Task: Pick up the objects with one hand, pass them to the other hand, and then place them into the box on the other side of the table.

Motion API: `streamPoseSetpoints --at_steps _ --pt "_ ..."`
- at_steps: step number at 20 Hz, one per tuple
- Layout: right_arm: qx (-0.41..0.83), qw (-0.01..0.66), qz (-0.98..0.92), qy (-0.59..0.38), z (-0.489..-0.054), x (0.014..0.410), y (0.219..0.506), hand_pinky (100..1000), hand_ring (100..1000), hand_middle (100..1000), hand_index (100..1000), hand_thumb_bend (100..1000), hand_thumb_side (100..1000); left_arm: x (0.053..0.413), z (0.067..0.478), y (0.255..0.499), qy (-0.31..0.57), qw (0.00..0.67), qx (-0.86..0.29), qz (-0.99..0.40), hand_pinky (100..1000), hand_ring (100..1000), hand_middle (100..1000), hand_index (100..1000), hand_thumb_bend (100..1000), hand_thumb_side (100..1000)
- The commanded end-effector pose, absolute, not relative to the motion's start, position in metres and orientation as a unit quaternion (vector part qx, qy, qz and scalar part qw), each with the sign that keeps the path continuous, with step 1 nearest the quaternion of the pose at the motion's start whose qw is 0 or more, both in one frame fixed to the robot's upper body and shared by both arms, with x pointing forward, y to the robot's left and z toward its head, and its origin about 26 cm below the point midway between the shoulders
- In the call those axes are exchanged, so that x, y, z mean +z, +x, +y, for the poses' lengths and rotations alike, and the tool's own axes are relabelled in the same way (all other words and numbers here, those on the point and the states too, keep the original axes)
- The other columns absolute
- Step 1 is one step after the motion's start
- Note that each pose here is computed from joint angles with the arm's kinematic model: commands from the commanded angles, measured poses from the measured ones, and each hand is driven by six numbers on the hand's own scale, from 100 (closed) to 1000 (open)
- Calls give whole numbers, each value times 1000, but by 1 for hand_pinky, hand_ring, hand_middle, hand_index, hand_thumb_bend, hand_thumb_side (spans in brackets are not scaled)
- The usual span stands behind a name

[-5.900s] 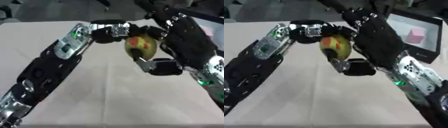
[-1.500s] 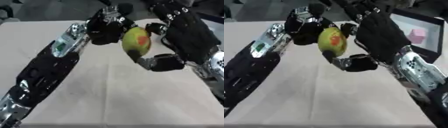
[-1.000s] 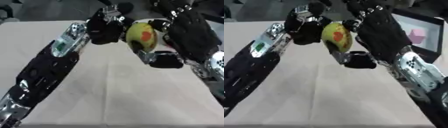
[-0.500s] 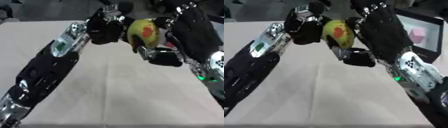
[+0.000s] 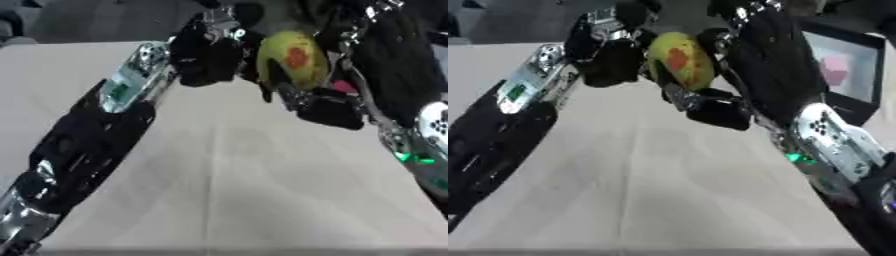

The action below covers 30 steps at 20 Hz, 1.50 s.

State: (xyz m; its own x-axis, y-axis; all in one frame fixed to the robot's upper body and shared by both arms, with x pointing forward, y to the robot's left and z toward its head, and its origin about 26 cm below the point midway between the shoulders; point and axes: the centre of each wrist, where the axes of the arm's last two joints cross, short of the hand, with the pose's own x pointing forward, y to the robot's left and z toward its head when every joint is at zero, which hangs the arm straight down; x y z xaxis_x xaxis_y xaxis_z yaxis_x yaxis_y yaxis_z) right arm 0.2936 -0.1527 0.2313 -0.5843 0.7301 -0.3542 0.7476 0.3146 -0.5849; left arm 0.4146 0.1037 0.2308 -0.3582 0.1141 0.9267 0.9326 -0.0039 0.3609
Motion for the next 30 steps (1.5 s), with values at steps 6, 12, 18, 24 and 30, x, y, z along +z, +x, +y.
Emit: streamPoseSetpoints --at_steps 6,12,18,24,30 --pt "-346 21 805 482 -163 241 296 100 300 1000 136 100 527 252 136 423 -403 351 -552 -640 645 540 515 646 258 1000" --pt "-353 15 797 490 -168 243 297 100 137 1000 100 100 527 261 157 427 -392 344 -539 -661 644 539 515 648 242 1000" --pt "-353 6 789 503 -178 243 299 100 100 1000 101 100 509 269 207 433 -353 349 -517 -698 643 539 515 649 207 1000" --pt "-348 -5 776 525 -190 241 300 100 100 1000 102 100 510 273 256 433 -313 344 -494 -735 644 540 516 651 191 1000" --pt "-338 -42 729 594 -225 237 301 100 103 1000 109 100 511 290 291 418 -297 313 -478 -765 645 542 518 655 164 1000"
